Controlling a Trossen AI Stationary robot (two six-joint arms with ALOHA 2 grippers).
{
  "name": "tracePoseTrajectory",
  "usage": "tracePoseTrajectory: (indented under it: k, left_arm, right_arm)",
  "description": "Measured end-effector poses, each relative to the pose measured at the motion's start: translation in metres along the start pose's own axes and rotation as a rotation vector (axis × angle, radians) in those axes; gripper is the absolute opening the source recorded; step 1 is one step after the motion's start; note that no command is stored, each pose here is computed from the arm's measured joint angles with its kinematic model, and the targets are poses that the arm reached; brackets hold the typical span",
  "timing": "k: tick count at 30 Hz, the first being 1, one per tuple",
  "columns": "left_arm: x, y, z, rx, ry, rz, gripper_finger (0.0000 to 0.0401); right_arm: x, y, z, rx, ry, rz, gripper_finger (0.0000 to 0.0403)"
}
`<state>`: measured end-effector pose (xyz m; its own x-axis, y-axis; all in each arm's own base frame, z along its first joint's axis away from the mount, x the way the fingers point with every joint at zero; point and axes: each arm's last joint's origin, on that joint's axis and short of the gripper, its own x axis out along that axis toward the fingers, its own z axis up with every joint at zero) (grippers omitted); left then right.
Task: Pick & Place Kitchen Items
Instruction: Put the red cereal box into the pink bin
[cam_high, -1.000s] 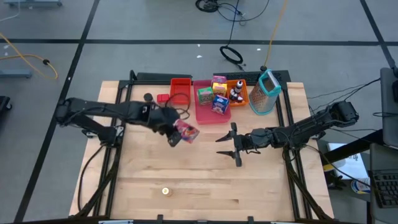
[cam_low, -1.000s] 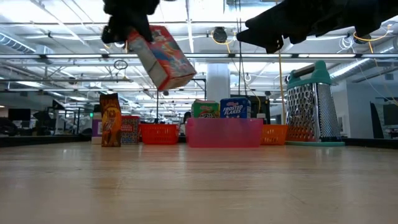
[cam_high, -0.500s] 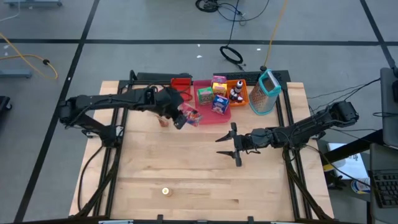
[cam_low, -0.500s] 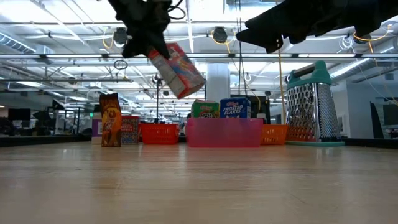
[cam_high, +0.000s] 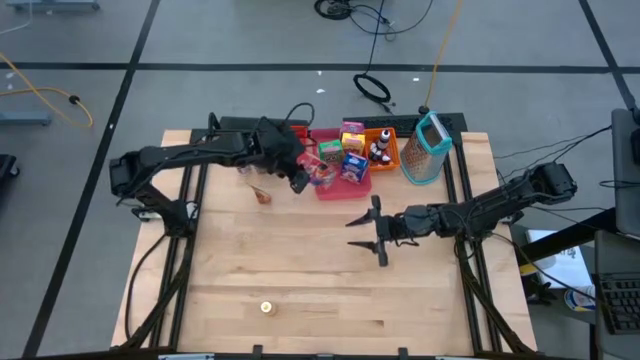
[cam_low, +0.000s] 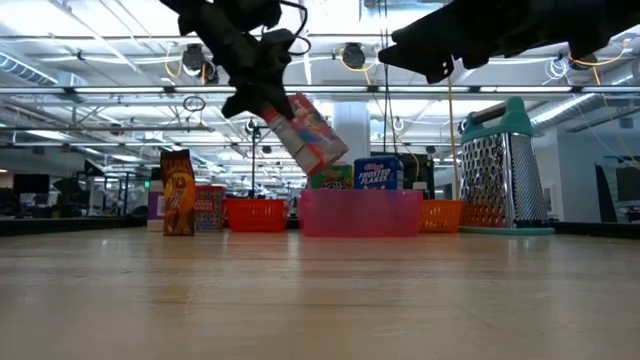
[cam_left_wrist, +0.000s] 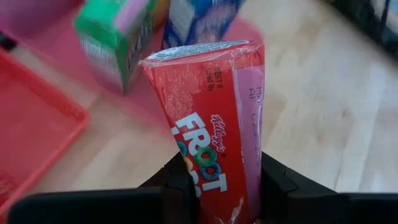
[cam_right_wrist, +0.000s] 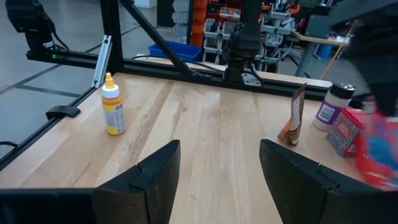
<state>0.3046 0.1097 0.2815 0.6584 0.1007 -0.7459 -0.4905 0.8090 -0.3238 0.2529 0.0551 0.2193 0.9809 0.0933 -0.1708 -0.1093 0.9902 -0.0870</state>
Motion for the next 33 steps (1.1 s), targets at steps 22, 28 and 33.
tracePoseTrajectory:
  k: [22,28,33]
  left_arm:
    - [0.044,-0.001,0.051,0.363,0.116,0.109,0.0102]
    - [0.063,0.004,0.053,0.462,0.265,0.177,0.0102]
    - [0.074,0.007,0.054,0.522,0.342,0.216,0.0102]
  right_arm:
    - [0.001,-0.007,-0.003,0.002,0.027,-0.023,0.0212]
    - [0.001,-0.007,-0.003,-0.001,0.033,-0.023,0.0212]
    - [0.001,-0.007,-0.004,-0.002,0.035,-0.023,0.0212]
